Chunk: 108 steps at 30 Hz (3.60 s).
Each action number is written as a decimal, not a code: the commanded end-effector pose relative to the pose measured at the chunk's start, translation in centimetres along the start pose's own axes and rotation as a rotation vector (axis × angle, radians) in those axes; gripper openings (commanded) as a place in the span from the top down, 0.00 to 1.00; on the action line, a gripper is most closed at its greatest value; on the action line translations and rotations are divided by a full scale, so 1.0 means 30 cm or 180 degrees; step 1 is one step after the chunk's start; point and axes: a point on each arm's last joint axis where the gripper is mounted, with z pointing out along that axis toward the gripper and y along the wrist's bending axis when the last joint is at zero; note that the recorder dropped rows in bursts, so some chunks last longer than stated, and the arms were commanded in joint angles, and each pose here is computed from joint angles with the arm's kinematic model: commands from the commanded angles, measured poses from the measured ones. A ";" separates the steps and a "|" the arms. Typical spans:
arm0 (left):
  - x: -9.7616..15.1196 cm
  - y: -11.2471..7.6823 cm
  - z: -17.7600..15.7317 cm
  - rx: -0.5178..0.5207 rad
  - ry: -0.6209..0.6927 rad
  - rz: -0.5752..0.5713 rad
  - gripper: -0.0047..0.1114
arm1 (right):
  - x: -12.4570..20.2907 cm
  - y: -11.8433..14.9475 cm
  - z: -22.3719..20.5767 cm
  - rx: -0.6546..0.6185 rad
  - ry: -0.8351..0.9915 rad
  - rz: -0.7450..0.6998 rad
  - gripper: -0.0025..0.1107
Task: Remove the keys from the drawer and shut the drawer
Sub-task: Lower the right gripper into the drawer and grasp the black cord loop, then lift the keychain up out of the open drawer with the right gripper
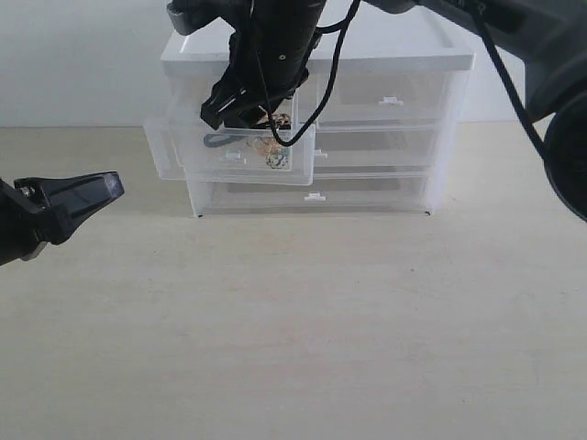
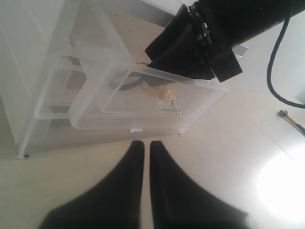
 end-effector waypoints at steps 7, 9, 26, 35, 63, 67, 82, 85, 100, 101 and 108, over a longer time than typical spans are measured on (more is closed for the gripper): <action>-0.007 -0.003 -0.001 0.0016 -0.0018 0.0021 0.92 | 0.020 0.002 0.057 -0.0039 0.0163 -0.0191 0.49; -0.007 -0.003 -0.001 0.0016 -0.0018 0.0021 0.92 | 0.020 0.002 0.057 -0.0041 0.0162 -0.0274 0.49; -0.008 -0.005 -0.001 0.0032 -0.0032 0.0021 0.92 | 0.037 0.007 0.056 -0.0110 0.0330 -0.0414 0.69; -0.008 -0.005 -0.001 0.0032 -0.0032 0.0021 0.92 | 0.030 0.001 0.060 -0.0047 0.0263 -0.0428 0.61; -0.008 -0.005 -0.001 0.0029 -0.0029 0.0009 0.92 | -0.024 -0.017 -0.131 0.0239 -0.0244 -0.0316 0.98; -0.008 -0.005 -0.001 0.0029 -0.0029 0.0009 0.92 | -0.037 -0.018 -0.186 0.0284 -0.0409 -0.0271 0.98; -0.008 -0.005 -0.001 0.0029 -0.0029 0.0009 0.92 | -0.072 0.004 -0.418 0.0244 -0.1079 -0.0158 0.98; -0.008 -0.005 -0.001 0.0029 -0.0029 0.0009 0.92 | -0.070 0.016 -0.469 0.0170 -0.1169 -0.0129 0.98; -0.008 -0.005 -0.001 0.0029 -0.0029 0.0009 0.92 | 0.002 0.061 -0.711 0.0052 -0.1144 -0.0169 0.98; -0.008 -0.005 -0.001 0.0029 -0.0029 0.0009 0.92 | 0.005 0.064 -0.723 0.0048 -0.1161 -0.0165 0.98; -0.007 -0.005 -0.001 0.0033 -0.0025 0.0013 0.92 | 0.021 0.077 -0.787 0.0000 -0.1276 -0.0022 0.98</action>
